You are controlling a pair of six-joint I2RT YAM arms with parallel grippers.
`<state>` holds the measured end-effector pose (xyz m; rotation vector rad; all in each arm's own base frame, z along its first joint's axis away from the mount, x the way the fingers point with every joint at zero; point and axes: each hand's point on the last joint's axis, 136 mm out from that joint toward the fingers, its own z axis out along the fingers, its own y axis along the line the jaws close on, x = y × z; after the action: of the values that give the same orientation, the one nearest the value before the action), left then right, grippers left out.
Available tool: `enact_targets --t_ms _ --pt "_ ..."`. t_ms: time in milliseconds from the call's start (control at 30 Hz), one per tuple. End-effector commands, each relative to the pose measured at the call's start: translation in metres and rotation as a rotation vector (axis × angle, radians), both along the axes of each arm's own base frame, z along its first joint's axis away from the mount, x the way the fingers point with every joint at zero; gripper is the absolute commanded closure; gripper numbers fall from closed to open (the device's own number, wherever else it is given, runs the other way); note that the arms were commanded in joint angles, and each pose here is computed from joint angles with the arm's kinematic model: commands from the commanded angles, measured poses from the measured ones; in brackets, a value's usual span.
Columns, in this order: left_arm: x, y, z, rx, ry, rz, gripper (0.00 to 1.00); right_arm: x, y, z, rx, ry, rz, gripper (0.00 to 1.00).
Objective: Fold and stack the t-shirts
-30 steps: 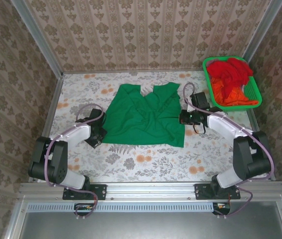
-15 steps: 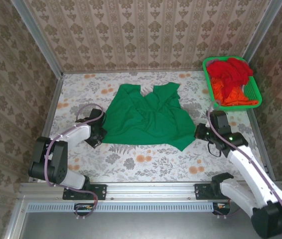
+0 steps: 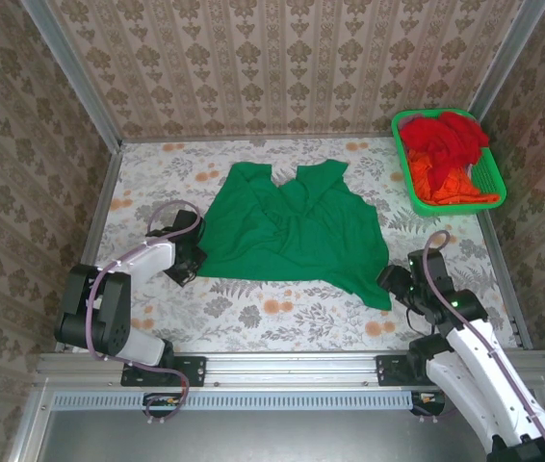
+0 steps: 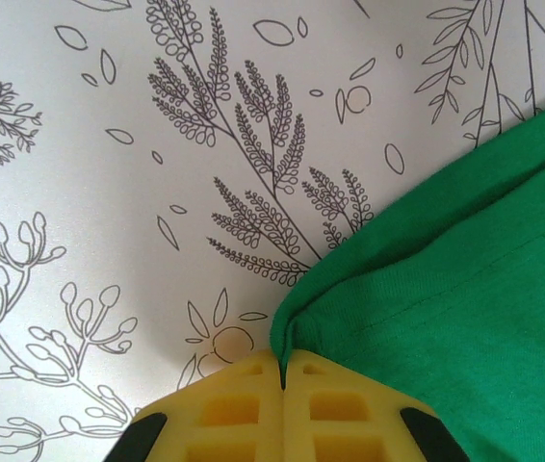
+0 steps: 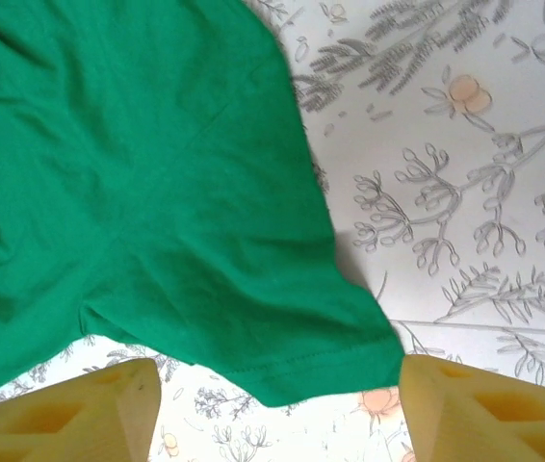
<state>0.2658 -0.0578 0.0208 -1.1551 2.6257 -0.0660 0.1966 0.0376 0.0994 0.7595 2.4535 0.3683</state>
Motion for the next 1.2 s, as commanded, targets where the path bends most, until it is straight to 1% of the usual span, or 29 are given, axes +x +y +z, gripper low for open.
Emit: enact_targets --t_ms 0,133,200,333,433,567,733,800,967,1100,1167 --pt "0.001 0.007 0.0 0.027 0.008 0.004 1.0 0.045 0.004 0.026 -0.052 -0.108 0.067 0.29" --pt "0.0 0.008 -0.001 0.031 0.012 0.006 1.0 0.101 0.007 0.024 -0.11 -0.086 0.134 0.29" --pt "-0.001 0.009 -0.002 0.03 0.013 0.006 1.0 0.128 0.003 0.016 -0.138 -0.055 0.143 0.31" --pt "0.0 0.011 -0.002 0.026 0.012 0.009 1.0 0.164 0.001 -0.006 -0.132 0.0 0.16 0.34" --pt "0.001 0.012 0.0 0.025 0.008 0.004 1.0 0.175 0.0 -0.028 -0.116 0.06 0.166 0.39" --pt "0.002 0.014 0.001 0.03 0.006 0.004 1.0 0.187 0.02 -0.039 -0.009 0.068 0.21 0.47" --pt "0.005 0.018 0.0 0.033 0.005 0.009 1.0 0.198 0.054 -0.051 0.093 0.082 0.295 0.47" --pt "0.007 0.019 0.0 0.033 0.005 0.011 1.0 0.204 0.055 -0.06 0.101 0.09 0.283 0.47" --pt "0.013 0.025 0.0 0.031 -0.007 0.02 1.0 0.22 0.045 -0.078 0.065 0.12 0.248 0.47" --pt "0.03 0.032 0.0 0.022 -0.032 0.027 1.0 0.239 0.043 -0.083 0.063 0.123 0.252 0.47" --pt "0.037 0.033 0.002 0.017 -0.033 0.021 1.0 0.251 0.043 -0.079 0.066 0.111 0.26 0.46"
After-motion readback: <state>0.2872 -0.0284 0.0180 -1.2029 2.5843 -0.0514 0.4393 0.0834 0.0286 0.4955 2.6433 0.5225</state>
